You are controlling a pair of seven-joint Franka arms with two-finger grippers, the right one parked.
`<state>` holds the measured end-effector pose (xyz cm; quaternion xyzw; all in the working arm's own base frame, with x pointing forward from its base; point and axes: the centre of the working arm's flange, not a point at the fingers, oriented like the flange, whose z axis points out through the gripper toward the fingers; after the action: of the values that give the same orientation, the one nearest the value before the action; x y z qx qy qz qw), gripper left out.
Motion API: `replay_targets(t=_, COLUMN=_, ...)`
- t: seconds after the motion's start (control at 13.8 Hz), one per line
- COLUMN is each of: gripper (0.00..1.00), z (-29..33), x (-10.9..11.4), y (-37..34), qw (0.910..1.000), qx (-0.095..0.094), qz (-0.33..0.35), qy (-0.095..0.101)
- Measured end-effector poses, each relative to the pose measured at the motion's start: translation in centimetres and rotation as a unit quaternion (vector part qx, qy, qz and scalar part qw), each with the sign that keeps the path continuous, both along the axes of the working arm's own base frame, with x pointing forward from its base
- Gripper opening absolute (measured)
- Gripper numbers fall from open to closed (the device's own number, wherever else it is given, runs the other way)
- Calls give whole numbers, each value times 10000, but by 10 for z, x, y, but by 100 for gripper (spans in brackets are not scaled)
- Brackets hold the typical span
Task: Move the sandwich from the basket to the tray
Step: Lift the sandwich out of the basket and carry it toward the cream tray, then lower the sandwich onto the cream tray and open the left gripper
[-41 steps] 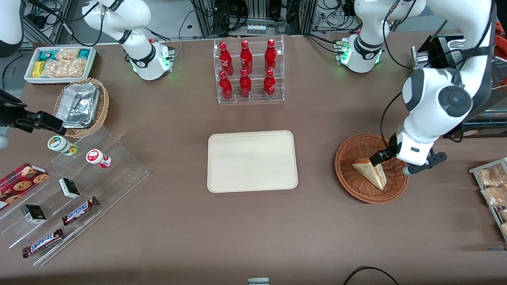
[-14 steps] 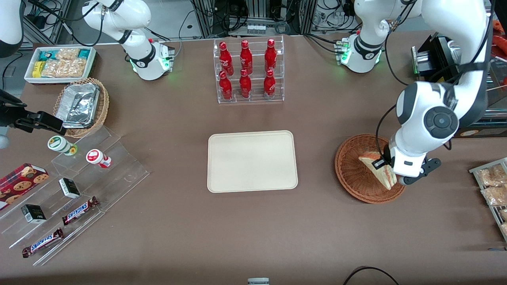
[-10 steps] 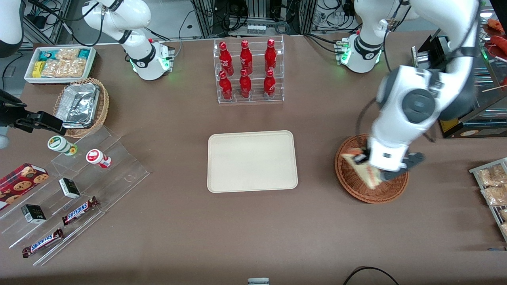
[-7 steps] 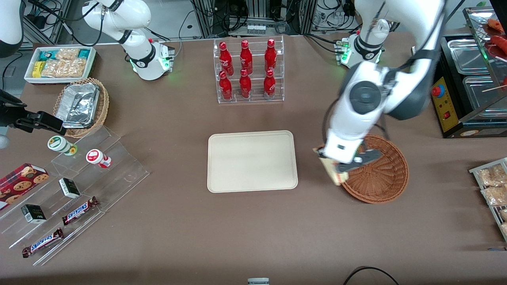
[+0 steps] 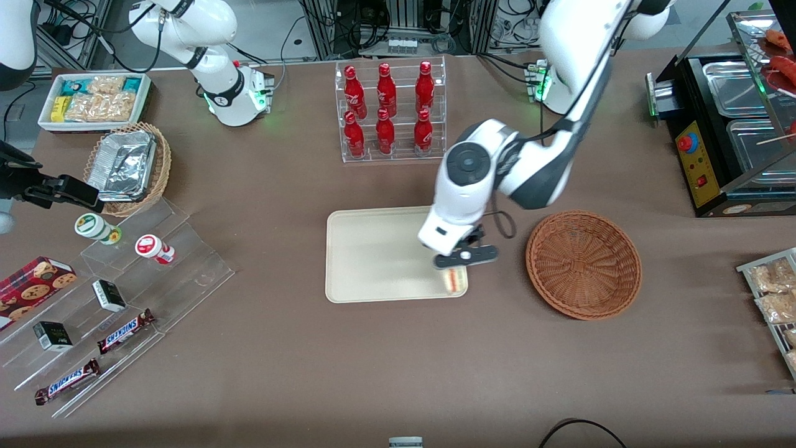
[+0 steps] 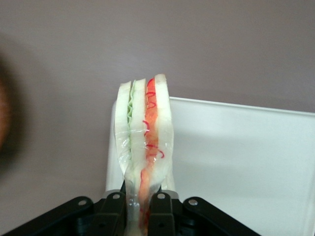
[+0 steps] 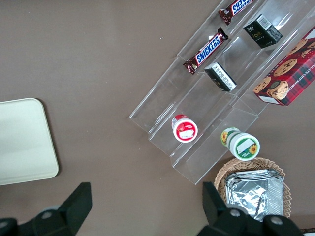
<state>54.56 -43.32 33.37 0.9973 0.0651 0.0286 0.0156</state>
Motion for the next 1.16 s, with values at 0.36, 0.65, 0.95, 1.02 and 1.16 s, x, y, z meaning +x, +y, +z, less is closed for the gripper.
replay_targets(t=0.36, gripper=16, z=-38, x=-25, y=-48, qw=9990, qx=-199, qz=-376, qy=-126)
replay_targets(t=0.65, gripper=16, z=-70, x=-53, y=-75, qw=9972, qx=-93, qz=-736, qy=-10)
replay_targets(t=0.95, gripper=16, z=-93, x=-68, y=-87, qw=9958, qx=-49, qz=-908, qy=133)
replay_targets(t=1.02, gripper=16, z=-97, x=-69, y=-88, qw=9957, qx=-57, qz=-918, qy=141)
replay_targets(t=1.16, gripper=31, z=-98, x=-69, y=-89, qw=9956, qx=-67, qz=-923, qy=132)
